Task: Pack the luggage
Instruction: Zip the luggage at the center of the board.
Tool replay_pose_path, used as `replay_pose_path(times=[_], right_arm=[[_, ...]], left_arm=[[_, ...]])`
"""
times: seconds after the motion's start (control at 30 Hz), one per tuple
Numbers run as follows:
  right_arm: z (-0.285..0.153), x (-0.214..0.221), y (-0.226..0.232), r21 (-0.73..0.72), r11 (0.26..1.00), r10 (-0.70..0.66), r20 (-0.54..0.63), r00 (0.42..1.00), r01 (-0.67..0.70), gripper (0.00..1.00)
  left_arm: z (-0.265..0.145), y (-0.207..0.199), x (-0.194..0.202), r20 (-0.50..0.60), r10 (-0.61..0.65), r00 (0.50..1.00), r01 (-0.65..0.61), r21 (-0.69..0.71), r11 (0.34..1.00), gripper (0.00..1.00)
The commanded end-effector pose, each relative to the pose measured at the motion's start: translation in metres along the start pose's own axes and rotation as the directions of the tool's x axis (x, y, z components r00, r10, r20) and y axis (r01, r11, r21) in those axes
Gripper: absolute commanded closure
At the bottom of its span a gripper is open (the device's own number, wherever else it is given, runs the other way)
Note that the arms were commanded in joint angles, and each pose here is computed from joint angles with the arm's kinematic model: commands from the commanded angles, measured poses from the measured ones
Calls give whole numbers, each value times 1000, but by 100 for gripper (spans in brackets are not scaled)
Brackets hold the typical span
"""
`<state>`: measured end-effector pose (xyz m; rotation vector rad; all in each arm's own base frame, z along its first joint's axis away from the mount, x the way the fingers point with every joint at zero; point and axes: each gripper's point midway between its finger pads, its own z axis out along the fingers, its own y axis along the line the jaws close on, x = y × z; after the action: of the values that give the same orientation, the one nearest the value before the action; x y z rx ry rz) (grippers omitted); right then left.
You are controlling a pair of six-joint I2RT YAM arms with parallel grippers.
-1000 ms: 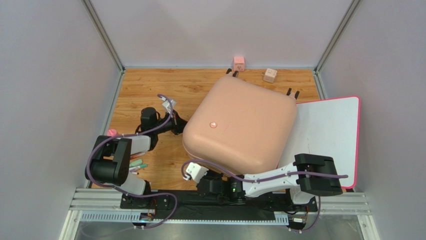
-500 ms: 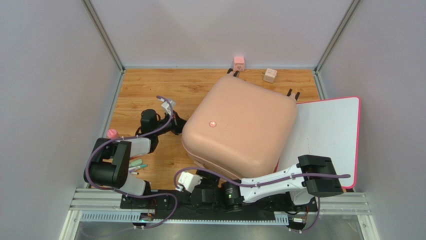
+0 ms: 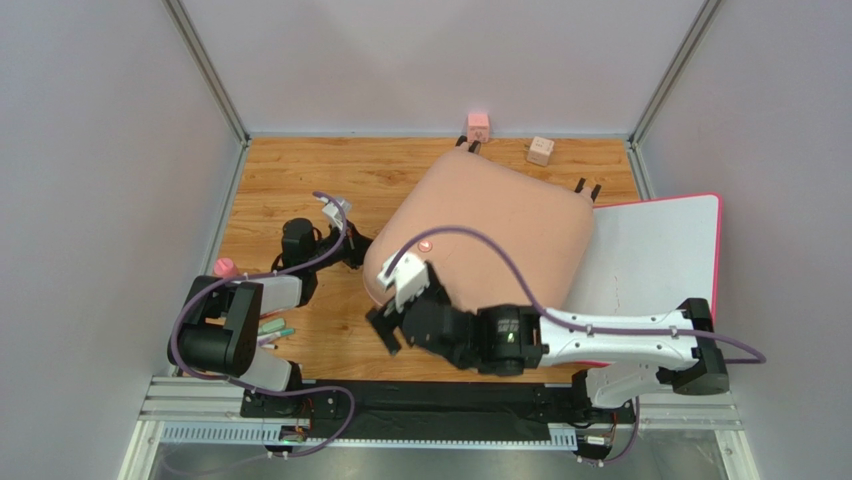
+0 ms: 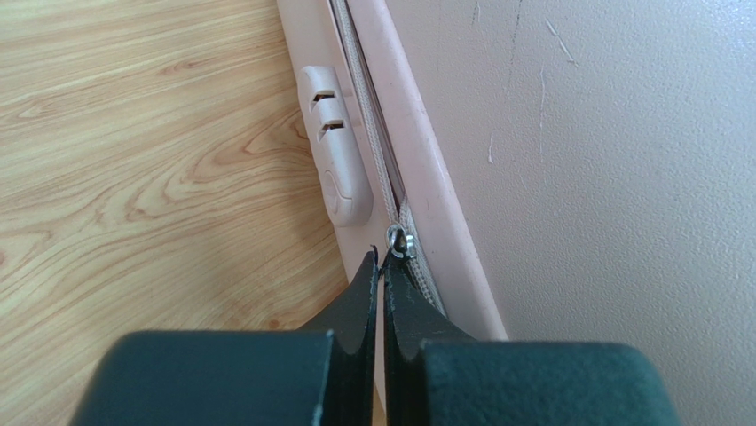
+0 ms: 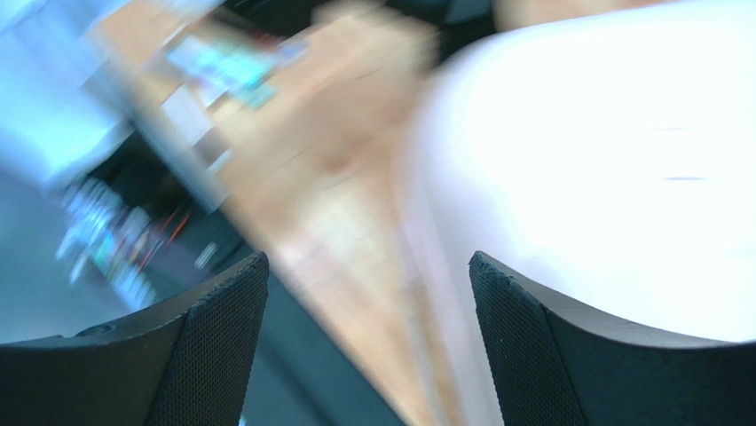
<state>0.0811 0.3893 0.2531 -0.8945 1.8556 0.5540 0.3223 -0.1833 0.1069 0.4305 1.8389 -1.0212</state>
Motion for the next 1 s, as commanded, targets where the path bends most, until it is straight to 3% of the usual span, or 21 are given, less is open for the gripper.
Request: replay_pose_path(times=[0.0,0.03,0.1,0.13,0.23,0.3,0.37,0.43,0.63,0.83,0.97], right_arm=[[-7,-23,-109,317,933,165,51,985,-172,16],[-20,-39,-158,399,871,250,138,958,-285,16],[-40,-48,-209,474,786,321,238,917,-398,16],[-57,-50,-256,546,688,358,318,878,-479,16],[-110,-45,-331,599,497,394,488,779,-627,14],[-127,-39,-351,588,451,418,526,741,-672,11],[-139,-18,-373,617,375,466,520,716,-692,3],[-142,3,-392,648,283,531,508,678,-707,1],[-124,74,-433,740,149,661,419,622,-656,2],[-109,89,-465,720,111,667,457,588,-685,3],[-105,90,-485,727,112,664,453,595,-678,4]], left_arm=[[0,-1,-46,143,157,977,-156,-20,988,100],[0,-3,-46,144,156,977,-155,-16,988,100],[0,-2,-46,146,157,977,-156,-19,988,100],[-1,-2,-46,148,158,976,-157,-20,987,100],[0,-3,-45,146,158,977,-158,-14,987,100],[0,-2,-46,147,156,977,-156,-16,988,100],[0,-2,-45,145,154,977,-154,-13,988,100],[0,-3,-44,144,154,978,-154,-10,988,100],[0,-4,-42,144,145,979,-147,-2,989,100],[0,-4,-42,144,145,979,-147,-2,989,100],[-2,-5,-41,148,145,978,-146,-4,989,100]])
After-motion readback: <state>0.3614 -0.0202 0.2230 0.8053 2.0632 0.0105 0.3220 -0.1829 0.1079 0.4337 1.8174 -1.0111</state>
